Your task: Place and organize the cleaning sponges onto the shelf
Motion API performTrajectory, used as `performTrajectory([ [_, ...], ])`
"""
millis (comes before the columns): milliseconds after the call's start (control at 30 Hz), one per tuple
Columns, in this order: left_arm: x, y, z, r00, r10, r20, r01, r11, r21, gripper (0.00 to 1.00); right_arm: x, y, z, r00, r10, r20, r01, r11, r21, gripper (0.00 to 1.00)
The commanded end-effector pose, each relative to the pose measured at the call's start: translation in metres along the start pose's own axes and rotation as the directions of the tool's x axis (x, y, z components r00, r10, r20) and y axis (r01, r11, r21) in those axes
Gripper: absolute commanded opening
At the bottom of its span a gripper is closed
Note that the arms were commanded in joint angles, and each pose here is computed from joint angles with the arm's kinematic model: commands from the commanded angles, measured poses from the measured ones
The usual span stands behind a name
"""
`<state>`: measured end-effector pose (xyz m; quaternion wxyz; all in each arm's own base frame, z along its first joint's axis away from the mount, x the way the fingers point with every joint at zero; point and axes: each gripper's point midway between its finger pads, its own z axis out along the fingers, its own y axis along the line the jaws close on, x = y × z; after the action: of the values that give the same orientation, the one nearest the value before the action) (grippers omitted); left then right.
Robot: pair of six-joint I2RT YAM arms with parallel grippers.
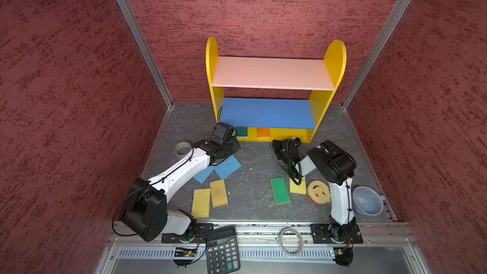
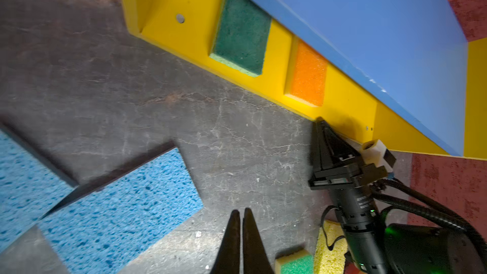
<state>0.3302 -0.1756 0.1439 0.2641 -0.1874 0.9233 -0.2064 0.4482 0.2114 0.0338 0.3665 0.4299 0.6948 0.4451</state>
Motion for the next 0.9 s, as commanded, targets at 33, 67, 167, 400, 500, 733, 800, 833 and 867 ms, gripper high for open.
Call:
performTrajectory([
  [33,0.004,0.018,-0.001,1.000,-0.013,0.008,0.013,0.999,-0.029,0.09,-0.003,-0.027,0.005,1.000,-0.010,0.002,0.010,0.996,0.090,0.00],
  [67,0.005,0.019,0.000,1.000,-0.018,0.006,0.018,1.000,-0.023,0.09,-0.004,-0.023,0.006,1.000,-0.014,0.004,0.013,0.997,0.078,0.00],
  [167,0.008,0.020,0.004,1.000,-0.019,0.000,0.019,1.000,-0.017,0.09,-0.006,-0.014,0.008,0.999,-0.033,0.010,0.032,0.998,0.056,0.00],
  [400,0.026,0.034,0.019,0.999,-0.045,-0.030,0.045,0.999,-0.015,0.09,-0.011,-0.012,0.021,0.998,-0.048,0.039,0.046,0.997,0.069,0.00],
  [500,0.029,0.042,0.020,0.998,-0.046,-0.034,0.045,0.999,-0.029,0.09,-0.010,-0.012,0.026,0.998,-0.043,0.040,0.040,0.997,0.071,0.00],
  [733,0.032,0.054,0.026,0.996,-0.069,-0.053,0.067,0.997,-0.033,0.09,-0.014,-0.016,0.028,0.997,-0.028,0.067,0.022,0.996,0.089,0.00],
  [800,0.033,0.056,0.029,0.995,-0.071,-0.063,0.069,0.997,-0.034,0.09,-0.014,-0.016,0.029,0.997,-0.033,0.064,0.027,0.995,0.093,0.00],
  [833,0.033,0.055,0.030,0.995,-0.073,-0.066,0.071,0.997,-0.032,0.09,-0.013,-0.016,0.030,0.998,-0.036,0.060,0.031,0.995,0.093,0.00],
  [867,0.034,0.056,0.032,0.995,-0.073,-0.071,0.071,0.997,-0.032,0.09,-0.012,-0.016,0.031,0.998,-0.037,0.052,0.033,0.995,0.092,0.00],
])
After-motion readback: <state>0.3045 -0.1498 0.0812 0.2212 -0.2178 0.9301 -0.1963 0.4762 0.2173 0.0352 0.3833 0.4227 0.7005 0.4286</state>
